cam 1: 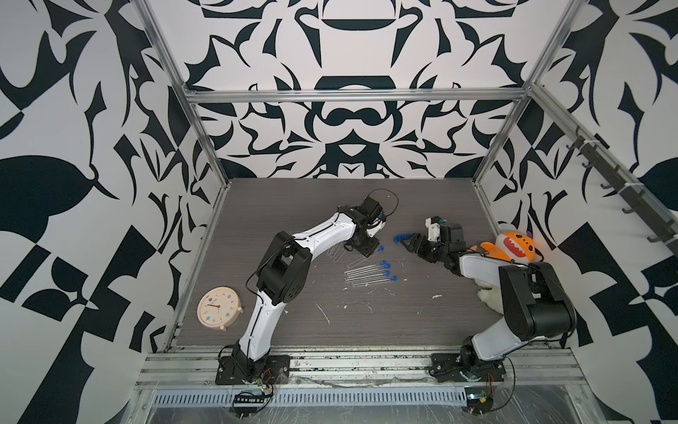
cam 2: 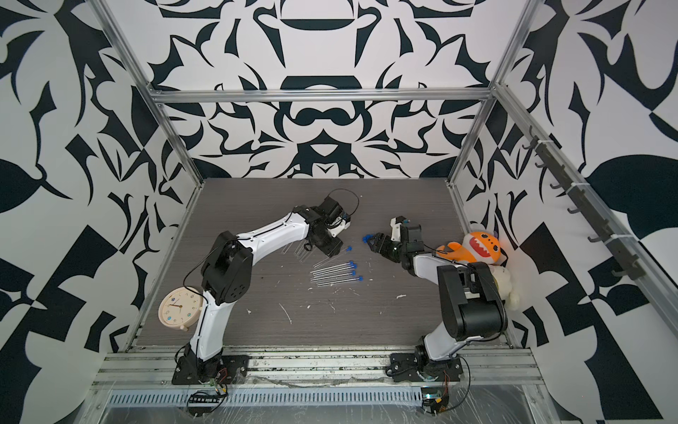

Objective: Remove stoppers from test tubes
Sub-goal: Pick up the test tube at the center of the board, then open the stopper on the test tube.

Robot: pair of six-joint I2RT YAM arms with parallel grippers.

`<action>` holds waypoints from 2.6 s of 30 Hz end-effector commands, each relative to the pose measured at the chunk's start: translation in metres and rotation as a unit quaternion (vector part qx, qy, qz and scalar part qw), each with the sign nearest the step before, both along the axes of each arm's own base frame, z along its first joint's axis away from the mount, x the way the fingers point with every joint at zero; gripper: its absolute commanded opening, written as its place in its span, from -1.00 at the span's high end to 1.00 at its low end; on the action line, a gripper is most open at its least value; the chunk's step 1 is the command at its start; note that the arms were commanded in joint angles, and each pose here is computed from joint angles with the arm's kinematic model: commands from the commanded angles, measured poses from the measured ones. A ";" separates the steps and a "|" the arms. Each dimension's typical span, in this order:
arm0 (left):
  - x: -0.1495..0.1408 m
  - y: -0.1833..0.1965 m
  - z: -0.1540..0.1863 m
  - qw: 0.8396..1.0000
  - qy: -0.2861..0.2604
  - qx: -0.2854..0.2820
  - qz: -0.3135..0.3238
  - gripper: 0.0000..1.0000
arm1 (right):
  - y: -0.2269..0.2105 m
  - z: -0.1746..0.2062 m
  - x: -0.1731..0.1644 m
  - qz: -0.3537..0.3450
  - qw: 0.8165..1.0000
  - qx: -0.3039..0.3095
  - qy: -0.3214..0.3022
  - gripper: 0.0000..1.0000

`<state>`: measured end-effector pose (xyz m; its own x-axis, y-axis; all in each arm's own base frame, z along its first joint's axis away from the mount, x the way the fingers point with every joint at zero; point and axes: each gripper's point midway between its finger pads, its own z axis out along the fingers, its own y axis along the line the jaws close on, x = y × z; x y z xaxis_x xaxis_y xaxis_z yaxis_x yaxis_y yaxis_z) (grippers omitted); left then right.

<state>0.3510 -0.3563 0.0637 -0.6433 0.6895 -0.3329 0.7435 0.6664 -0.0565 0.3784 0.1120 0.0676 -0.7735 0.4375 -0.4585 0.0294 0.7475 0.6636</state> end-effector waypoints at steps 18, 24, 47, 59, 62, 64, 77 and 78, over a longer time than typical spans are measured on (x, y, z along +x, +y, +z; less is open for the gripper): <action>-0.008 -0.001 -0.039 0.999 0.022 0.041 -0.010 0.01 | -0.021 0.017 0.008 -0.045 0.999 0.009 -0.027 -0.50; -0.008 -0.002 -0.046 0.999 0.023 0.044 -0.016 0.11 | -0.024 0.017 0.008 -0.049 0.998 0.015 -0.027 -0.50; 0.003 -0.011 -0.010 1.000 -0.007 0.021 -0.021 0.81 | -0.010 0.046 0.015 -0.005 0.996 0.058 -0.069 -0.49; -0.005 -0.015 0.054 0.998 -0.021 -0.055 -0.015 0.86 | 0.044 0.073 0.025 0.075 0.983 0.113 -0.120 -0.43; -0.009 -0.014 0.062 0.997 -0.021 -0.068 -0.011 0.86 | 0.051 0.074 0.030 0.075 0.980 0.136 -0.123 -0.40; -0.012 -0.014 0.064 0.997 -0.020 -0.074 -0.011 0.86 | 0.057 0.077 0.034 0.075 0.976 0.157 -0.128 -0.37; -0.015 -0.016 0.065 0.996 -0.013 -0.085 -0.008 0.86 | 0.091 0.094 0.036 0.104 0.966 0.181 -0.152 -0.28; -0.016 -0.017 0.066 0.996 -0.013 -0.088 -0.008 0.86 | 0.093 0.094 0.036 0.105 0.966 0.182 -0.153 -0.28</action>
<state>0.3434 -0.3708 0.1272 -0.6203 0.6311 -0.4658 0.7511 0.6491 -0.1207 0.4035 0.1949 0.1203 -0.7720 0.4538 -0.4452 -0.2134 0.4747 0.8539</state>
